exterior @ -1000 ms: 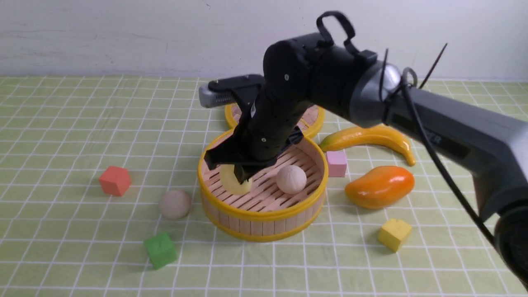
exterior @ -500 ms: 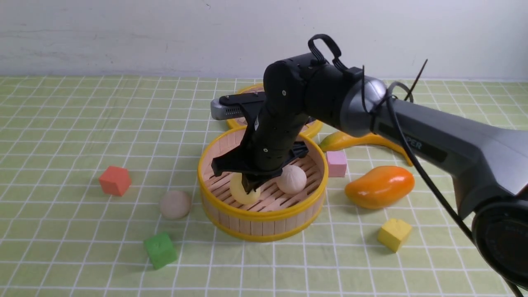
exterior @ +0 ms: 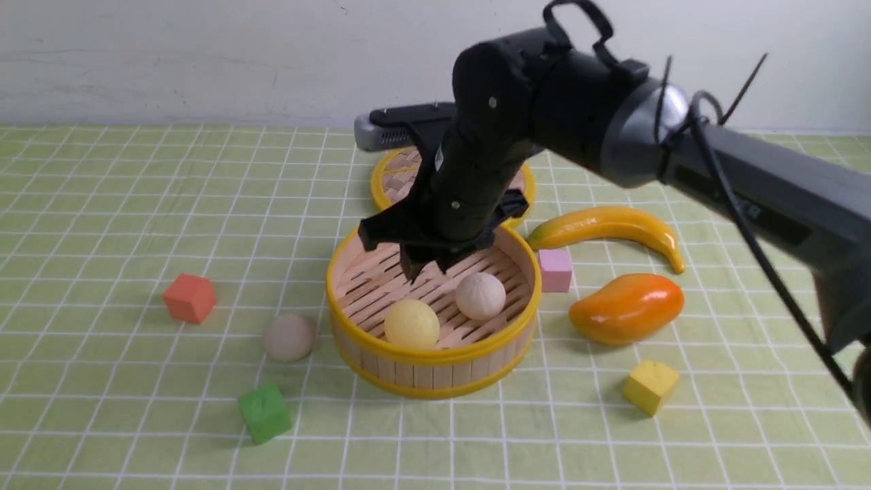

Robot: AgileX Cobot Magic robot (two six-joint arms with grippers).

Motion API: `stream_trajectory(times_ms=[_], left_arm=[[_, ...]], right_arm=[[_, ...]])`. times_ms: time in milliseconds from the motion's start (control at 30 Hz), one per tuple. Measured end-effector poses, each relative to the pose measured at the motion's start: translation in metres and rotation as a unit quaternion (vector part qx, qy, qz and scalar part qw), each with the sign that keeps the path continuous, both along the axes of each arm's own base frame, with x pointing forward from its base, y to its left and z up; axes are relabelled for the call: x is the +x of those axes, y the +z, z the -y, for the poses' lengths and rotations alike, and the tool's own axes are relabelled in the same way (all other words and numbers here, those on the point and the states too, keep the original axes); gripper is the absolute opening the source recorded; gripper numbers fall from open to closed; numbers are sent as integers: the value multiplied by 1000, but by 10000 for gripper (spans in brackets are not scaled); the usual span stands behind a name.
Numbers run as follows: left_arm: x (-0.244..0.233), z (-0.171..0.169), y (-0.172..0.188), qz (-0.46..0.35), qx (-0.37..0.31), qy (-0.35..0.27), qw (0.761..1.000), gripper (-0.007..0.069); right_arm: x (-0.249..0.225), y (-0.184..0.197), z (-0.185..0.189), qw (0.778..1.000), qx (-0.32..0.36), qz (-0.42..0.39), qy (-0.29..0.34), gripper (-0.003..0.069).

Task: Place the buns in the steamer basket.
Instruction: Use the left arm to grab a steamed stuffed bun

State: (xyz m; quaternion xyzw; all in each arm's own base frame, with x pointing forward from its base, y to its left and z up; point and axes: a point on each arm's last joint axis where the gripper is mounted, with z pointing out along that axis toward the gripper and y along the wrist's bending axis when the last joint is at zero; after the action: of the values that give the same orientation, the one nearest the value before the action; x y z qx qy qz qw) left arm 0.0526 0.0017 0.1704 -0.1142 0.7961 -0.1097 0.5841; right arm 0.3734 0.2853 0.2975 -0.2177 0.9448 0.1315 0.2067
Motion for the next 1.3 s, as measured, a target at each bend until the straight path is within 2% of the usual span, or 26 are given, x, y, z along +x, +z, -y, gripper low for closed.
stream_trajectory(times_ms=[100, 200, 233, 267, 367, 433, 467, 567, 800, 967, 1133, 1300], left_arm=[[0, 0, 0, 0, 0, 0, 1000, 237], [0, 0, 0, 0, 0, 0, 1000, 237], [0, 0, 0, 0, 0, 0, 1000, 237], [0, 0, 0, 0, 0, 0, 1000, 237], [0, 0, 0, 0, 0, 0, 1000, 237], [0, 0, 0, 0, 0, 0, 1000, 237], [0, 0, 0, 0, 0, 0, 1000, 237], [0, 0, 0, 0, 0, 0, 1000, 237], [0, 0, 0, 0, 0, 0, 1000, 237], [0, 0, 0, 0, 0, 0, 1000, 237], [0, 0, 0, 0, 0, 0, 1000, 237], [0, 0, 0, 0, 0, 0, 1000, 237]], right_arm=[[-12, 32, 13, 999, -18, 27, 14, 281], [-39, 94, 42, 994, -36, 98, 35, 220], [-42, 101, 45, 993, -36, 106, 34, 211], [-57, 129, 61, 990, -29, 139, 29, 175], [-85, 172, 89, 981, -9, 191, 17, 91], [-99, 185, 101, 978, -1, 207, 13, 64], [-119, 199, 116, 975, 3, 222, 8, 18], [-149, 207, 138, 973, 14, 229, -2, -19], [-204, 172, 177, 984, 17, 169, -47, -21], [-240, 115, 202, 992, -12, 114, -58, -21], [-259, 85, 216, 993, -25, 98, -56, -18], [-268, 71, 223, 994, -34, 85, -57, -17]])
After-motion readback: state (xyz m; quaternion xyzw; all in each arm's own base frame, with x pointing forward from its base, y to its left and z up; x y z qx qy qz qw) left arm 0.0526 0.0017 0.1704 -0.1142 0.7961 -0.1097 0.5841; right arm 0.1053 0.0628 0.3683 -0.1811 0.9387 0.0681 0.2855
